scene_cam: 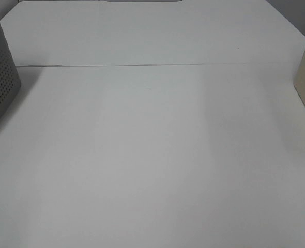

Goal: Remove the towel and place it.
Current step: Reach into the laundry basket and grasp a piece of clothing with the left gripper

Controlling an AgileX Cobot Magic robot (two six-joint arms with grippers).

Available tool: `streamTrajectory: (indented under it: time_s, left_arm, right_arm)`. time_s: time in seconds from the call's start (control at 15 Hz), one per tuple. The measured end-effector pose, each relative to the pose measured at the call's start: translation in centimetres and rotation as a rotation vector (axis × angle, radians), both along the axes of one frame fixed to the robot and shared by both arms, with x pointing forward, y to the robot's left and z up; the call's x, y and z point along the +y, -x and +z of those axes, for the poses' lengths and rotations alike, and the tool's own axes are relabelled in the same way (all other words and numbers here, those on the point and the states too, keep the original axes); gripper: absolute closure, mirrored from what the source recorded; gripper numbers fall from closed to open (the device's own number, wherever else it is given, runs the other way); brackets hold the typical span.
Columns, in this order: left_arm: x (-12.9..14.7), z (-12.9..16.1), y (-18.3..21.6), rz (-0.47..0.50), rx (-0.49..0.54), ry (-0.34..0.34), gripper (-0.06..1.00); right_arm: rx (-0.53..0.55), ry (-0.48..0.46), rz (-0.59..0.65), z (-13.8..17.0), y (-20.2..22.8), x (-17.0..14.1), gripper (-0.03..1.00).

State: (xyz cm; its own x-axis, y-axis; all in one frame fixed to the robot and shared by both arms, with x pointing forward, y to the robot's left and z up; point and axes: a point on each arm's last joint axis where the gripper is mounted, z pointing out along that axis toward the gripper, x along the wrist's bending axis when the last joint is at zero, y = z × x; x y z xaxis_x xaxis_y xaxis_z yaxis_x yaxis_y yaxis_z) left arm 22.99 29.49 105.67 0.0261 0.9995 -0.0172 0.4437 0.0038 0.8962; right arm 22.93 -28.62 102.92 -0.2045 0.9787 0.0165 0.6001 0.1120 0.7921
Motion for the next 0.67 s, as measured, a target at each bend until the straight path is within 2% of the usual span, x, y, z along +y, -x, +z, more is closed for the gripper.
streamTrajectory:
  time_s: [0.67]
  left_arm:
    - [0.02, 0.00, 0.00, -0.002, 0.000, -0.010, -0.05]
  right_arm:
    - [0.000, 0.000, 0.000, 0.00, 0.00, 0.00, 0.25]
